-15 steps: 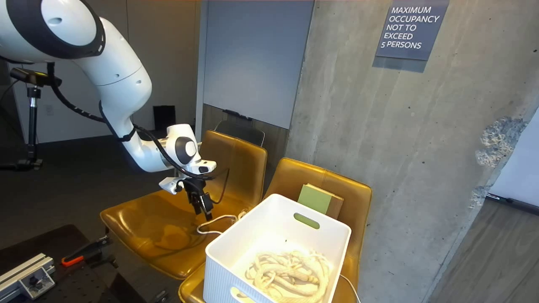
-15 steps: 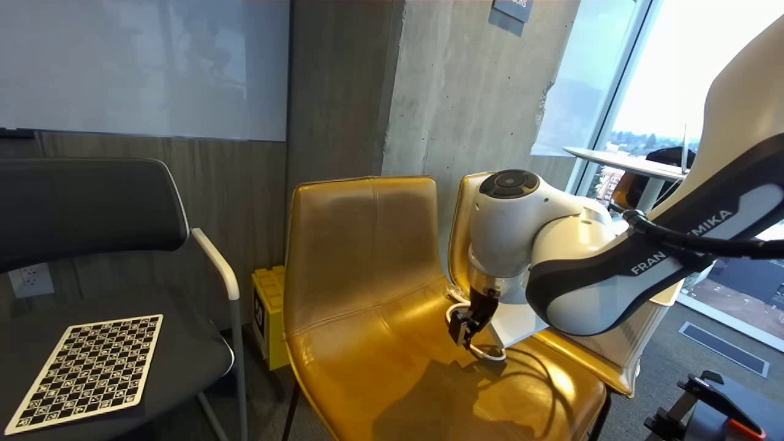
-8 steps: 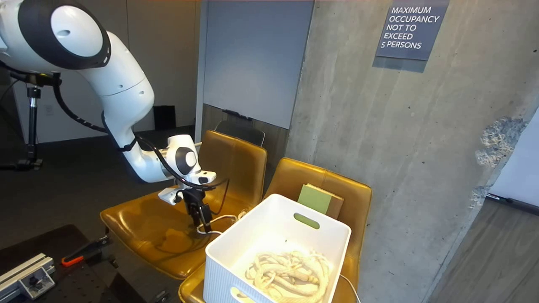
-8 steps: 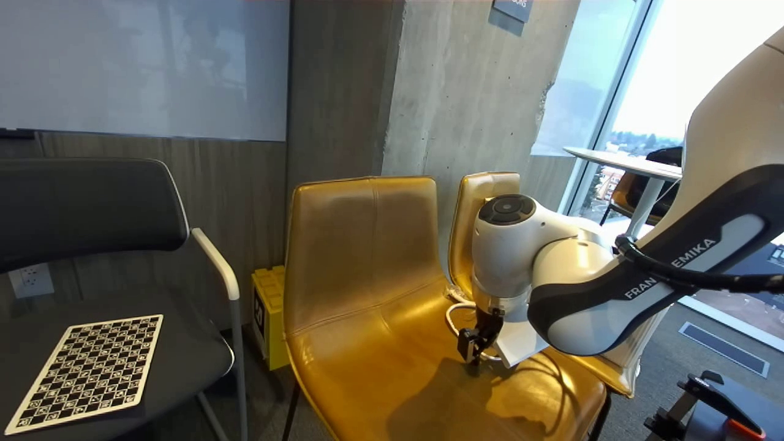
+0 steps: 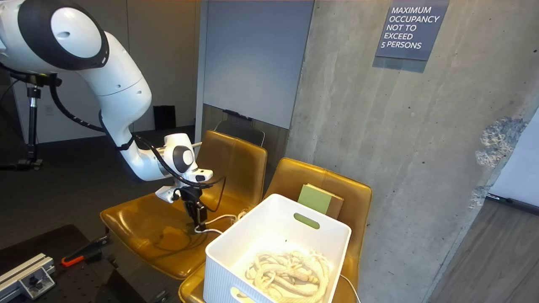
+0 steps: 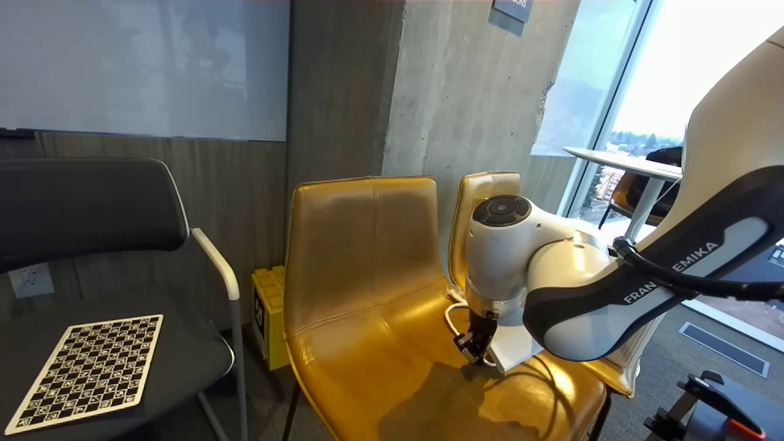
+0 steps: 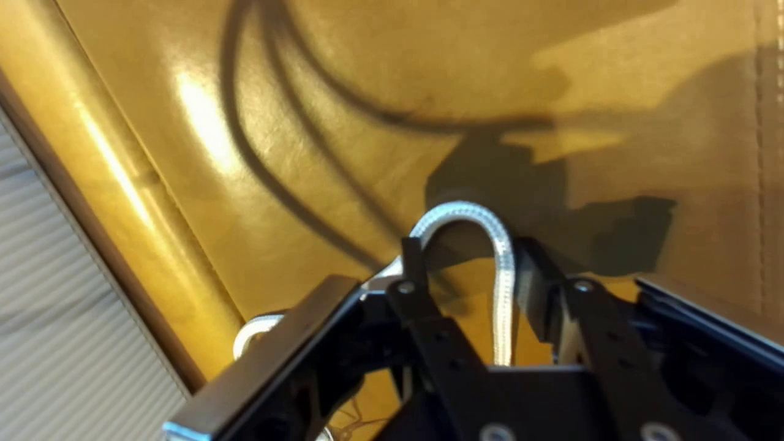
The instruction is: Put the white ropes inside the white basket
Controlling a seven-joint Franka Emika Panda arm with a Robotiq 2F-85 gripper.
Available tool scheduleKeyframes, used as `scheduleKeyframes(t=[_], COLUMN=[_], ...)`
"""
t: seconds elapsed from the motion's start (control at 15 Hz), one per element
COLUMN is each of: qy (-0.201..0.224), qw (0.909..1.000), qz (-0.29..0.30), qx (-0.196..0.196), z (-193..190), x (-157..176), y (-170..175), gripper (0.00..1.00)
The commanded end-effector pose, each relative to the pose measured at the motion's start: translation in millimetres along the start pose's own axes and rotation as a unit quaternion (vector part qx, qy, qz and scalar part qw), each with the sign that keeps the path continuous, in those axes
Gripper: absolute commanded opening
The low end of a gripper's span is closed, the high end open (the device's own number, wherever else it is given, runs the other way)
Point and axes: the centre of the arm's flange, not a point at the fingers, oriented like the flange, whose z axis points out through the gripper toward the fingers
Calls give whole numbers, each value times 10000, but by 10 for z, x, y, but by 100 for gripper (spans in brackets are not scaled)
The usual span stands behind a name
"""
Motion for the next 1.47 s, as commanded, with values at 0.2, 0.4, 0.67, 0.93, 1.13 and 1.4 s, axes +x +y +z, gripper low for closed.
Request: scheduleKeyframes(t=[0.2,0.4,0.67,0.93,1.13,1.4], qy=[-38,-36,-17,152,330,742], qw=[9999,10000,10000,9996,9981,9930], qz=[0,-10,51,172,395,809], qx=[-94,-90,6,190,334,444], z=[63,36,-295,-974,-1617,-2458], x=[15,7,21,160,411,926], y=[30,29,88,240,507,998], gripper=[0,1,1,1,1,1])
